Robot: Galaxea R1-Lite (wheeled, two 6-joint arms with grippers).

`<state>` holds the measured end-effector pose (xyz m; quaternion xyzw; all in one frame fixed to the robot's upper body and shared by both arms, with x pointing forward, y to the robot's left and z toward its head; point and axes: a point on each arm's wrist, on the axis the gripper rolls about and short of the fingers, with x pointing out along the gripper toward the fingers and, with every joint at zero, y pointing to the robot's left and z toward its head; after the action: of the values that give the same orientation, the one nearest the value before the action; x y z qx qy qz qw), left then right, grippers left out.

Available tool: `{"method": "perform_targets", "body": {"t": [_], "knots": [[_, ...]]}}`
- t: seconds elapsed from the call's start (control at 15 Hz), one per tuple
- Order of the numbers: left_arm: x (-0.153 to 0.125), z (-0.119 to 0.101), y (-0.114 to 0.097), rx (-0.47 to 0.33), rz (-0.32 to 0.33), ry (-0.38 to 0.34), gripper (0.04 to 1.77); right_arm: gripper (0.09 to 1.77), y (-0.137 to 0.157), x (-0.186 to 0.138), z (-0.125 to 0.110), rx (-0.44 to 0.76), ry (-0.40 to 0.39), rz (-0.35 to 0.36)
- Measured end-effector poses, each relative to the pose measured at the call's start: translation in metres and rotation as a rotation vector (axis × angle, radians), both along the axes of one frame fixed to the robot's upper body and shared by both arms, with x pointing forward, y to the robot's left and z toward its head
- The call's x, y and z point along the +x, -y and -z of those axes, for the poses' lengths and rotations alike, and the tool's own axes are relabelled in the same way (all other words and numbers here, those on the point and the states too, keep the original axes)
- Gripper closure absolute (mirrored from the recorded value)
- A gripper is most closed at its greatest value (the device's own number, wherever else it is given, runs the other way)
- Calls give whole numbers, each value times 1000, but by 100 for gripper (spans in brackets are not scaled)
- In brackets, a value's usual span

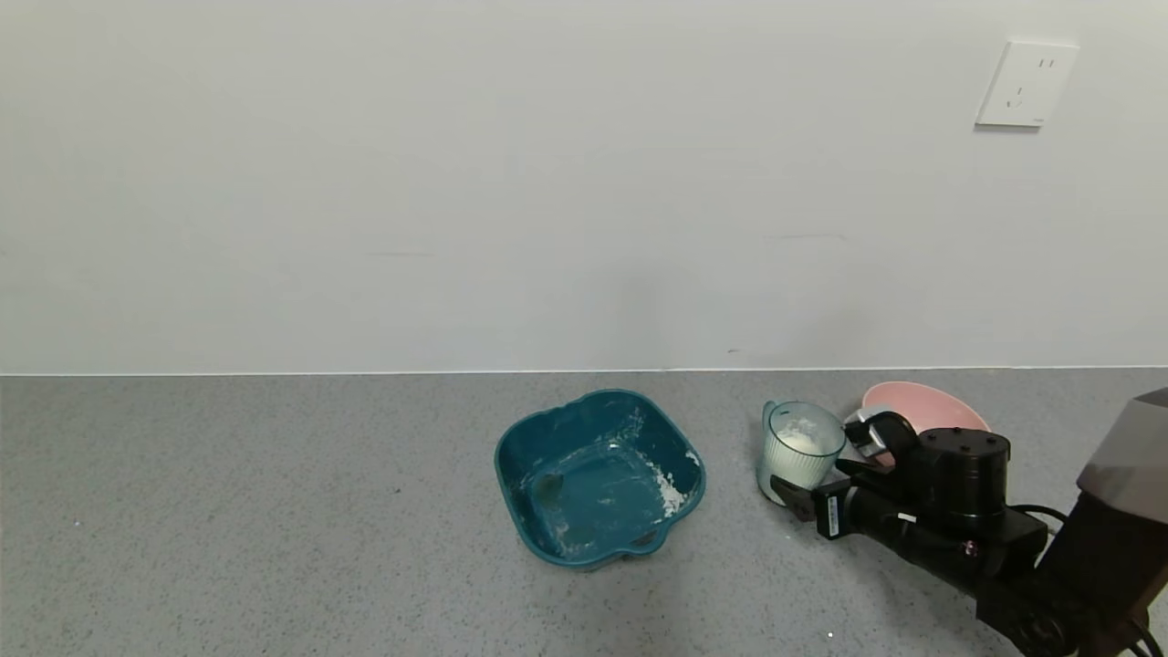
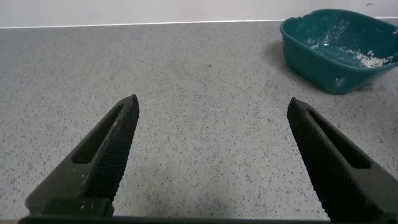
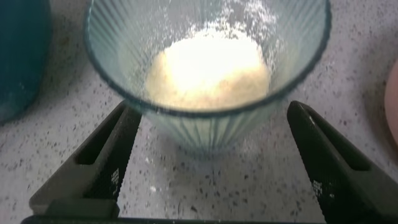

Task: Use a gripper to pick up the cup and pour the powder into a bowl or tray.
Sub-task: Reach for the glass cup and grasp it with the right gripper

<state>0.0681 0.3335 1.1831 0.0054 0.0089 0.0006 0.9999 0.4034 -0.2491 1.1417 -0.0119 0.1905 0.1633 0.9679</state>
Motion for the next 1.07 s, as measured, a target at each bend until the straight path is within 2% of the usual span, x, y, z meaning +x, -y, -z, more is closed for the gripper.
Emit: {"method": "perform_targets", "body": {"t": [0.33, 1.07], "knots": [[0, 0, 0, 0, 0, 0, 9, 16, -4, 16, 4, 5, 23, -1], [0, 0, 0, 0, 0, 0, 9, 16, -7, 28, 8, 7, 38, 0]]}}
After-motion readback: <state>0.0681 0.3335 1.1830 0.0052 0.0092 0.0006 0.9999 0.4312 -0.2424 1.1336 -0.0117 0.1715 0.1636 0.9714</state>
